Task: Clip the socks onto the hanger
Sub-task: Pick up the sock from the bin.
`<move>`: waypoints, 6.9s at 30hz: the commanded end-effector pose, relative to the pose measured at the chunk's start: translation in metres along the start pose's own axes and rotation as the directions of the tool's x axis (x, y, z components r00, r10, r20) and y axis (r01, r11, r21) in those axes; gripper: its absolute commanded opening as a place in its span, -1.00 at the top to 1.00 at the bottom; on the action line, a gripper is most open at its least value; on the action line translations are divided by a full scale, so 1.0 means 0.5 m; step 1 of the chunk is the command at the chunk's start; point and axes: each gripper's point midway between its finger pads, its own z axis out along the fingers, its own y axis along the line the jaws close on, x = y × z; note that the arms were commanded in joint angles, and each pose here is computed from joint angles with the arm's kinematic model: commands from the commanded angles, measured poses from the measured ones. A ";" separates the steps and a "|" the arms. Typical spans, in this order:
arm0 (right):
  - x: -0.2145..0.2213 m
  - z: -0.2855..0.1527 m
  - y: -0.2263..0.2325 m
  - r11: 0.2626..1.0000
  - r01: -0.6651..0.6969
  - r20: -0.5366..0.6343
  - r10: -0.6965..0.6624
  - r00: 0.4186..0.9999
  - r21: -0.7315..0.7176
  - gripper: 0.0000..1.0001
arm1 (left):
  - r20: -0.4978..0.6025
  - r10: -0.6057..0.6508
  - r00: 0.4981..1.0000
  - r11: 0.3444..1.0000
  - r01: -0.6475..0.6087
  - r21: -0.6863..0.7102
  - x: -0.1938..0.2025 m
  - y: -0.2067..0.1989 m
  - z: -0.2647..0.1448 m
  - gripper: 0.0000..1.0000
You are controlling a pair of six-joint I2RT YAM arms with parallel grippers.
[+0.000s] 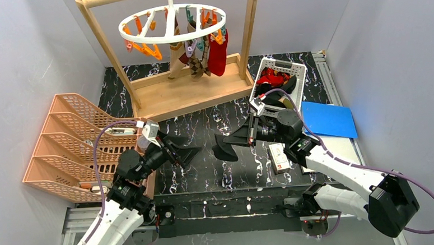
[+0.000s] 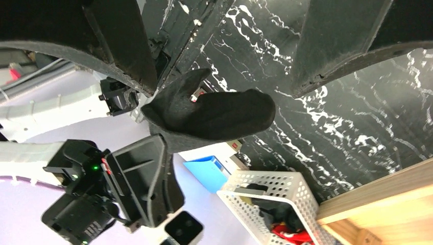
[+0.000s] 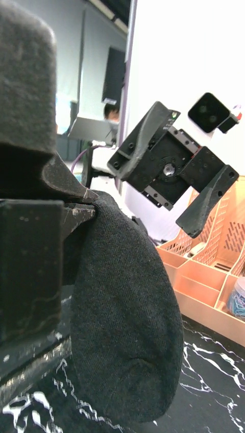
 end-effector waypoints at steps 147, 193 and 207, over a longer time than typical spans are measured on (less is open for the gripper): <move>-0.002 0.104 0.156 -0.185 0.966 -0.245 -0.959 -0.138 0.178 0.97 | 0.356 -0.598 0.718 0.617 0.696 -0.368 -0.207 -0.008 -0.032 -0.68; -0.067 0.015 0.194 0.669 0.743 -0.318 -0.699 0.640 0.024 0.97 | 0.057 0.454 0.889 0.825 -0.443 0.350 -0.143 -0.169 0.079 -0.19; -0.060 0.020 0.205 0.687 0.727 -0.316 -0.692 0.650 -0.008 0.97 | 0.041 0.480 0.877 0.808 -0.459 0.369 -0.131 -0.156 0.117 0.41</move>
